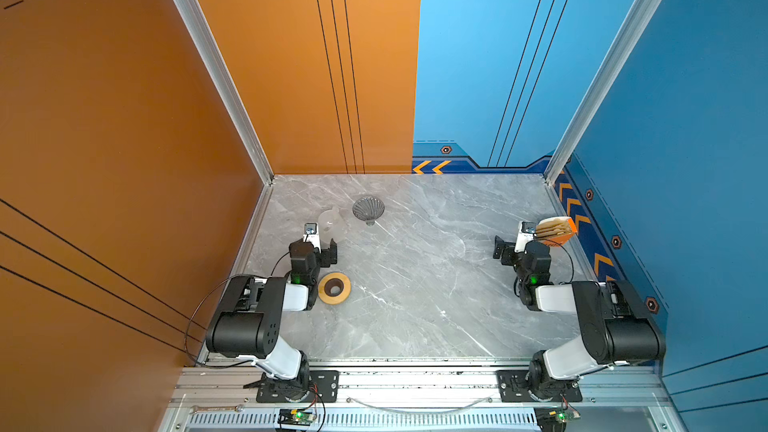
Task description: Place the coffee filter in the dripper
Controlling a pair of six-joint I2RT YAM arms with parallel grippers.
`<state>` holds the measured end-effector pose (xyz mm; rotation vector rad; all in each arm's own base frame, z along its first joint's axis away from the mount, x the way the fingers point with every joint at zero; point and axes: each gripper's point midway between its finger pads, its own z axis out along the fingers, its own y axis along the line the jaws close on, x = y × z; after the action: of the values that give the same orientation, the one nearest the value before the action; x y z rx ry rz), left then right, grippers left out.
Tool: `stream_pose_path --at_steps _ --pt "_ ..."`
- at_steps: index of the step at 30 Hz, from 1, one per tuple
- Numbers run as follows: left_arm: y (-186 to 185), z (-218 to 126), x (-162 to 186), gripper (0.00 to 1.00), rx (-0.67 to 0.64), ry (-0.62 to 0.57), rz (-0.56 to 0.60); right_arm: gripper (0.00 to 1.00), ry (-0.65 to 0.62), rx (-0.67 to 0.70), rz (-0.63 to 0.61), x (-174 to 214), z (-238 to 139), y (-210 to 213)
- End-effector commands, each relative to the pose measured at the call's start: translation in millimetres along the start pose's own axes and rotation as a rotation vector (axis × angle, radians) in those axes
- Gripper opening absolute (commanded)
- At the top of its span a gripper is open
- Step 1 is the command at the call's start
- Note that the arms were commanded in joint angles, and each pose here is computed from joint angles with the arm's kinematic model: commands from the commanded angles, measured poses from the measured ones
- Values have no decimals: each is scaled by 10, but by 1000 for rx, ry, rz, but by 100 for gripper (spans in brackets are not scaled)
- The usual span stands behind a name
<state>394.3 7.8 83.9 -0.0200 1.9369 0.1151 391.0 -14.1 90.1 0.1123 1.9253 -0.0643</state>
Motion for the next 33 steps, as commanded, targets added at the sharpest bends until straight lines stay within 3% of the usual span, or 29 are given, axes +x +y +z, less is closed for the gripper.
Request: stream_pose_path --at_steps 1,33 --pt "-19 -1 -54 98 17 -10 -12 100 6 -10 3 -15 26 17" --pt "-16 4 -51 98 24 -9 -18 100 5 -8 4 -21 28 9"
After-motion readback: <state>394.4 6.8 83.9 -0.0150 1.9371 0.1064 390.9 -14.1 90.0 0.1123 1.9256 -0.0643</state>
